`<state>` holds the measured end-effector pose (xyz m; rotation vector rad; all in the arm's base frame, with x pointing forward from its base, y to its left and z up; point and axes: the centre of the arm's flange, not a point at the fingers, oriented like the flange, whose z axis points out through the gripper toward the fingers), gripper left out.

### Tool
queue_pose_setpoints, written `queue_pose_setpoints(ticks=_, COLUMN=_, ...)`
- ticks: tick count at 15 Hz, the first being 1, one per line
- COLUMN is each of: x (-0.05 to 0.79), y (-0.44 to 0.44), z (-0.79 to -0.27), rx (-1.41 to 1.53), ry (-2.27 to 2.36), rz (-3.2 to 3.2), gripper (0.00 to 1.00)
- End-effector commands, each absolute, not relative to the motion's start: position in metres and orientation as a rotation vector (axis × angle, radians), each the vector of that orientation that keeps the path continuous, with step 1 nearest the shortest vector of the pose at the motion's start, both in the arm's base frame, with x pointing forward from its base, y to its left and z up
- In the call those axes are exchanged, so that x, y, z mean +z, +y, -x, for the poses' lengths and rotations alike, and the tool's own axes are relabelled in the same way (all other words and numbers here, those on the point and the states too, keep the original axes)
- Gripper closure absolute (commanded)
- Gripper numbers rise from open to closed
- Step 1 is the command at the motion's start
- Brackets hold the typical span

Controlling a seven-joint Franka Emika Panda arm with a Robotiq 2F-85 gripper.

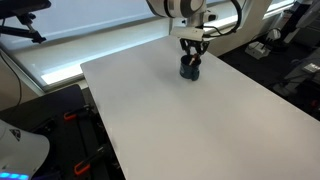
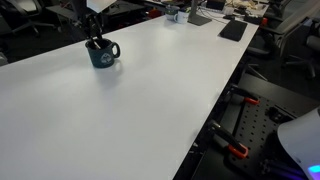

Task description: Remove the marker from the cup

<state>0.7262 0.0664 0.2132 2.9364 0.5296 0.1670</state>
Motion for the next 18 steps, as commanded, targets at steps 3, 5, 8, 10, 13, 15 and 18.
queue_pose_setpoints(ticks=3, x=0.2077, y=0.0696, z=-0.7254, rx=0.163, ry=0.523, rz=-2.947, gripper=0.75)
queue_pose_setpoints(ticks=5, x=0.2064, y=0.0692, z=-0.7248, rx=0.159, ry=0.526, rz=-2.946, gripper=0.8)
queue_pose_setpoints(ticks=8, x=0.207, y=0.0685, z=-0.7234, rx=0.157, ry=0.536, rz=-2.946, gripper=0.93)
queue_pose_setpoints(ticks=10, x=0.2079, y=0.0681, z=-0.7229, rx=0.158, ry=0.54, rz=-2.945, gripper=0.91)
queue_pose_setpoints(ticks=13, x=0.2067, y=0.0677, z=-0.7226, rx=0.152, ry=0.545, rz=-2.945, gripper=0.99)
queue_pose_setpoints(ticks=15, x=0.2063, y=0.0675, z=-0.7226, rx=0.15, ry=0.546, rz=-2.944, gripper=1.0)
queue_pose_setpoints(ticks=18, x=0.2059, y=0.0672, z=-0.7225, rx=0.155, ry=0.549, rz=-2.943, gripper=0.66)
